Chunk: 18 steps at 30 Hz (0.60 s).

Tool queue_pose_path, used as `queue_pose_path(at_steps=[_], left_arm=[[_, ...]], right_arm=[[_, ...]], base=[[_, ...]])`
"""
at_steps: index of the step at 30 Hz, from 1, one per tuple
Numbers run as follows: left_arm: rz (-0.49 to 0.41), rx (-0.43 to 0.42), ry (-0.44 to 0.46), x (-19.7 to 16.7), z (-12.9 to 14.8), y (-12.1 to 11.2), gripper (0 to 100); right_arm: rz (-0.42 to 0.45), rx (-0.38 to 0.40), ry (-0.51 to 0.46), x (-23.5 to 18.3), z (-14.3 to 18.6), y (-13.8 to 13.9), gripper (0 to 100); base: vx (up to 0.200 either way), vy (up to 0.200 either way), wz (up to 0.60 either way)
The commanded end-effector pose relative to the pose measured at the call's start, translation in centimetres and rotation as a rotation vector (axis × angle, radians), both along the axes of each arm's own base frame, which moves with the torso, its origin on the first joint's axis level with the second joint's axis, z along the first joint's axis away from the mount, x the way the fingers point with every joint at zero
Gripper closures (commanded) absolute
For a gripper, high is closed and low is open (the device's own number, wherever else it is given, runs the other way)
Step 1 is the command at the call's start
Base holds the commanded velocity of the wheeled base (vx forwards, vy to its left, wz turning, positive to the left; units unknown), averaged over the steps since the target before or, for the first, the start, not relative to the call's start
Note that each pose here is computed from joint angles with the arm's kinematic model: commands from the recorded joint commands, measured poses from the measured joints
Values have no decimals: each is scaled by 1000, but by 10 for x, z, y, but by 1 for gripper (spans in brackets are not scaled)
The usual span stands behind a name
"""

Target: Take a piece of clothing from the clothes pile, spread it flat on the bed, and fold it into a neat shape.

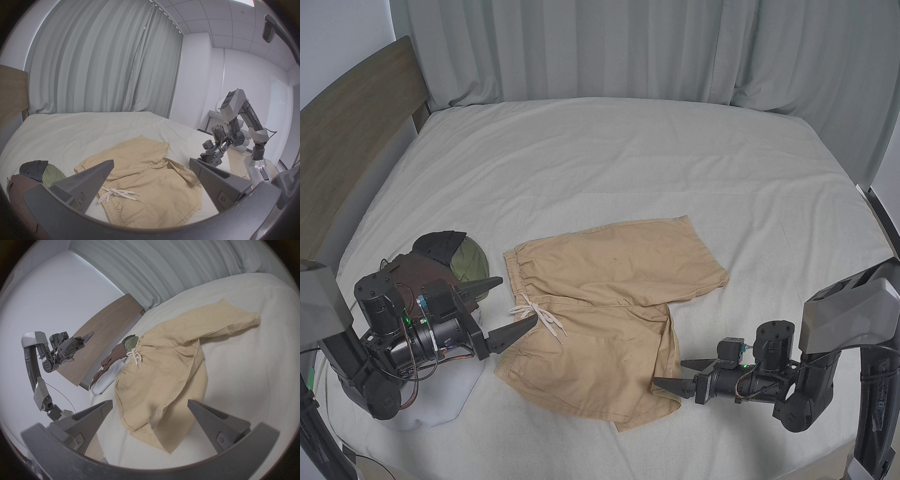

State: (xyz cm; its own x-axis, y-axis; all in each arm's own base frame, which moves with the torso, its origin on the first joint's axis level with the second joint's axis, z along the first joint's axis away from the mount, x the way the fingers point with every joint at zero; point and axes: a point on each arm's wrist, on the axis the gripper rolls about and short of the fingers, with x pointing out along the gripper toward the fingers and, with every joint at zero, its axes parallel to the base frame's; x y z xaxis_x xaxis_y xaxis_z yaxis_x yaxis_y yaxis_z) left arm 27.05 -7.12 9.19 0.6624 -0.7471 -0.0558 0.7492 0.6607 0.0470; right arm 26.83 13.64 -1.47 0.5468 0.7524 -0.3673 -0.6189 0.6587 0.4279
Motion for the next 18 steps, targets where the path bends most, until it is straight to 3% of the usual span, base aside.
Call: queue_pose_path(at_steps=[1, 17, 18], left_arm=[[1, -1, 0, 1, -1, 0, 0], [1, -1, -1, 0, 0, 0, 0], [1, 0, -2, 0, 0, 0, 0]], right_arm=[[6, -6, 17, -1, -6, 2, 0], [17, -1, 60, -2, -16, 8, 0], [17, -2, 62, -2, -16, 8, 100]], base=[[0, 0, 0], [0, 0, 0], [0, 0, 0]])
